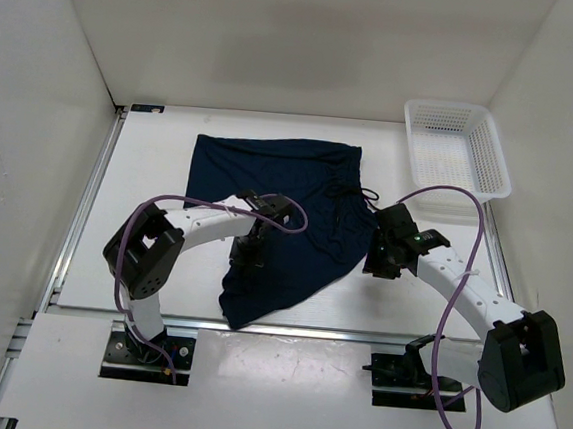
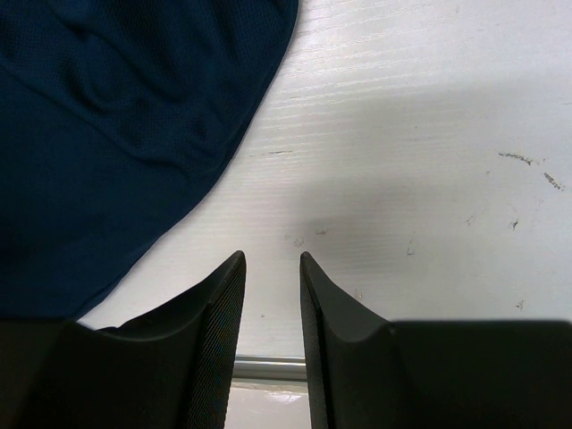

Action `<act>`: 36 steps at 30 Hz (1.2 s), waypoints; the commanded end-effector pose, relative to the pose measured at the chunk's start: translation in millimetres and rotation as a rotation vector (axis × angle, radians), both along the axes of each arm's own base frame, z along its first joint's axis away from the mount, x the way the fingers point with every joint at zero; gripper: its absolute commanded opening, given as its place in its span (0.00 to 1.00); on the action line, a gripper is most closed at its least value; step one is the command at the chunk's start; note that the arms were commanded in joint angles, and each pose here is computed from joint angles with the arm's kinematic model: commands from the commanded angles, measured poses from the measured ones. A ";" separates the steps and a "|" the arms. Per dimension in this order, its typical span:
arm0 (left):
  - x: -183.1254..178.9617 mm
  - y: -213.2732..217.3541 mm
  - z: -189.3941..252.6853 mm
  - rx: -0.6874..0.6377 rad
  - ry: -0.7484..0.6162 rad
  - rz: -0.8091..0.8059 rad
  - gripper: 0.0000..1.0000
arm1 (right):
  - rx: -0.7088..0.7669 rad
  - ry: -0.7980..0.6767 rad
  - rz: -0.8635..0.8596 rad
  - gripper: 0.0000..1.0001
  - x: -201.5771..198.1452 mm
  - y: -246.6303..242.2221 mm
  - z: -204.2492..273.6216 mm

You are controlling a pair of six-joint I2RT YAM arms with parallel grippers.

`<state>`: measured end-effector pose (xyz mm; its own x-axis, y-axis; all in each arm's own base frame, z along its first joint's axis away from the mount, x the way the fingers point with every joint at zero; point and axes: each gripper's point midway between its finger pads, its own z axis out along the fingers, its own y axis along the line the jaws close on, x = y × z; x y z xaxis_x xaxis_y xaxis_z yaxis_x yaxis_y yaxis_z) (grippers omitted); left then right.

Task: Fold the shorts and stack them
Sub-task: Flatten the shorts out

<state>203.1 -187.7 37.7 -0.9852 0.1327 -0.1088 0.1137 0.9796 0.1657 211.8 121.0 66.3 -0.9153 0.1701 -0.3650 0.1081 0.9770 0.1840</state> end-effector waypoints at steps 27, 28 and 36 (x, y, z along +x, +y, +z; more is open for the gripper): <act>91.9 82.9 55.3 -0.042 -0.178 0.289 0.10 | 0.028 -0.035 -0.007 0.44 5.2 3.5 8.8; 98.5 88.8 52.8 -0.036 -0.176 0.288 0.10 | 0.028 -0.035 -0.007 0.50 5.2 3.5 8.8; 122.5 117.3 26.1 -0.092 -0.097 0.372 0.10 | 0.006 -0.050 -0.018 0.66 3.7 -2.8 11.9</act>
